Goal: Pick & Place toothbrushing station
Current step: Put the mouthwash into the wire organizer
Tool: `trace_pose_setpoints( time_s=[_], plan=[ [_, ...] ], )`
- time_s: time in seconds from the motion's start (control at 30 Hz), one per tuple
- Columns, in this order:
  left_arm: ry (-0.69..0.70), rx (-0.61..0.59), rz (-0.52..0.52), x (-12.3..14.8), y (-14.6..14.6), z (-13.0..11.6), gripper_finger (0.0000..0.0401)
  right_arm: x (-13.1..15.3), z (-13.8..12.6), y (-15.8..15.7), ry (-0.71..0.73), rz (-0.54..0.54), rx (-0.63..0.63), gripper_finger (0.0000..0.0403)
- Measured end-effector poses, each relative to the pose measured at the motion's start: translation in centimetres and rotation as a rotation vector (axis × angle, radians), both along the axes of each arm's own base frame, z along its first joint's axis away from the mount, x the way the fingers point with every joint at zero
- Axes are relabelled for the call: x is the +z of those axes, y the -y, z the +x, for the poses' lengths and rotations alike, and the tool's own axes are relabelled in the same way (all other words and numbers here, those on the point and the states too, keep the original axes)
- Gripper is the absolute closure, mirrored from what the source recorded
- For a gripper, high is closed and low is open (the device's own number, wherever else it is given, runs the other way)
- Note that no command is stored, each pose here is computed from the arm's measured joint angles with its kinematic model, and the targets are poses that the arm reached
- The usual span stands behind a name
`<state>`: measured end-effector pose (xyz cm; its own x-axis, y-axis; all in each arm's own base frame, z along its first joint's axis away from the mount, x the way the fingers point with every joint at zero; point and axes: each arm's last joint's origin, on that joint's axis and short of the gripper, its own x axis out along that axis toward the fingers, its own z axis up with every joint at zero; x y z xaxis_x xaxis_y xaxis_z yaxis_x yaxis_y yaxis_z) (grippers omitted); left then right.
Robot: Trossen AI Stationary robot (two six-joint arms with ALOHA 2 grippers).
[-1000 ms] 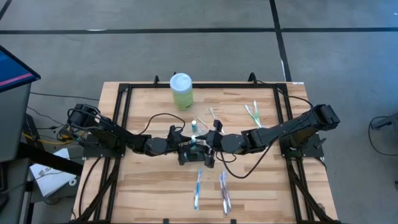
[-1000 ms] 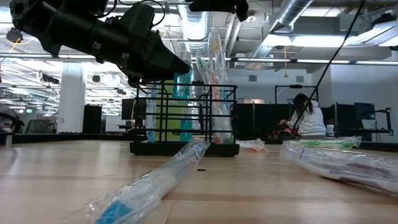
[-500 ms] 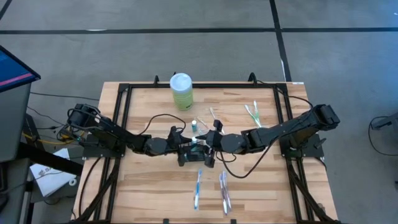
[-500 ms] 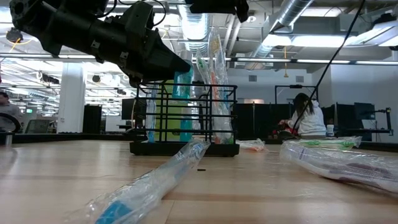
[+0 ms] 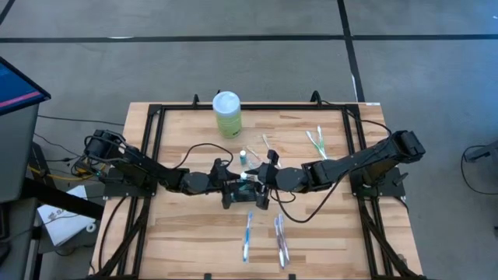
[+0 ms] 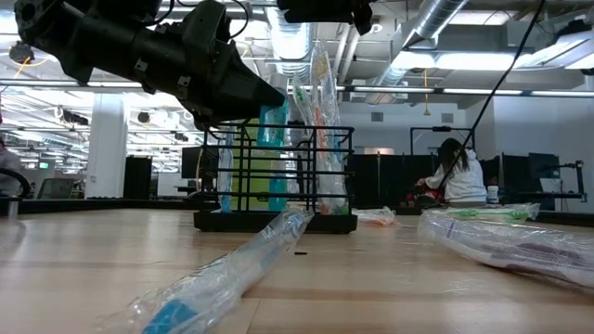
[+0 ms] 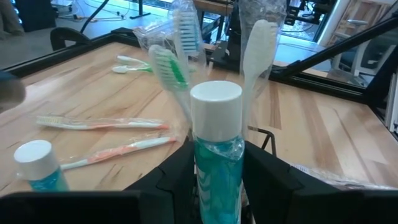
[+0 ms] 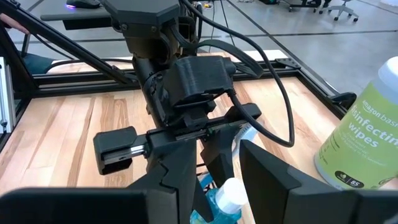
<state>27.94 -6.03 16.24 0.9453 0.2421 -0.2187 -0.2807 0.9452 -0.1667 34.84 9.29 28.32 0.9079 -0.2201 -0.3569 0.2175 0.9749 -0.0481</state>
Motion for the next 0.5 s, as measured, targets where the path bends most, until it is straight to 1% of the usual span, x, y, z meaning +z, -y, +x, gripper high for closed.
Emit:
trace_pose_setpoints(
  time_s=[0.2, 0.5],
  plan=[
    [0.000, -0.002, 0.000, 0.00, 0.01, 0.00, 0.0283, 0.00, 0.00, 0.00, 0.000, 0.000, 0.000, 0.0290],
    [0.000, -0.017, -0.004, 0.02, 0.05, 0.01, 0.0270, 0.00, 0.00, 0.00, 0.000, 0.000, 0.000, 0.0290]
  ],
)
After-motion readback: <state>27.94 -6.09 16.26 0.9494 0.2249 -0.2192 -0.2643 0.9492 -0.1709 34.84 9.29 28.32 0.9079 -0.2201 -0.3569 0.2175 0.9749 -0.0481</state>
